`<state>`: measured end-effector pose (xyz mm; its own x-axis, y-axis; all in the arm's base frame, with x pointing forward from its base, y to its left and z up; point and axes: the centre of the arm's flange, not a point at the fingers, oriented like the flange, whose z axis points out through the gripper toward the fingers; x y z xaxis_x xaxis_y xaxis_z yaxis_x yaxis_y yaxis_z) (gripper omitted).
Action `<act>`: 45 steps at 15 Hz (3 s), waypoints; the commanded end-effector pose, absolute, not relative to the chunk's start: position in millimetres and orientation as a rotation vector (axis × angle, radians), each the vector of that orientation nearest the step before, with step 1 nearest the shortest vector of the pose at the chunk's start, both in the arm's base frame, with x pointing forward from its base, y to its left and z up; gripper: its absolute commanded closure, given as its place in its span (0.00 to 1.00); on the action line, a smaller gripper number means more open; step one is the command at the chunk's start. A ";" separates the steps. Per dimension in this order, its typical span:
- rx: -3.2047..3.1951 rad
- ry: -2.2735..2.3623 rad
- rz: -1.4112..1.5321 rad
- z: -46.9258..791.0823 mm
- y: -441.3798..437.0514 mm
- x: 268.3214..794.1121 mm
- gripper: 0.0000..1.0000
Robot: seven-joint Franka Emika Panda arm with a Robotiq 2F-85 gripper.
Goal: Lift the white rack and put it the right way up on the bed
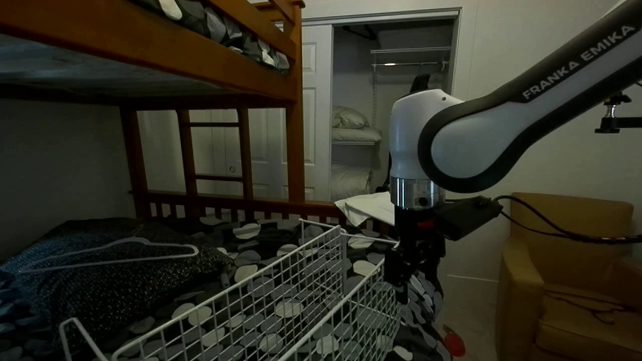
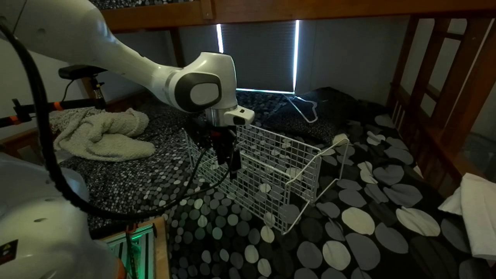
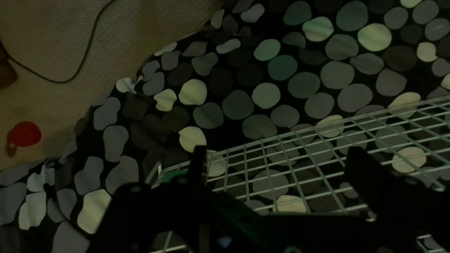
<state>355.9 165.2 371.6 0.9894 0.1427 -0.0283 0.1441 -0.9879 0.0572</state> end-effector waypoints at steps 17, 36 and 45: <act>2.960 0.764 0.324 311.2 214.8 353.1 0.00; 2.925 0.722 0.636 337.7 225.3 380.1 0.00; 2.832 0.674 0.649 361.3 239.0 446.4 0.00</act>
<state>407.2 224.9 360.8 0.8024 0.4719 0.3654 0.4150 -0.8811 0.2267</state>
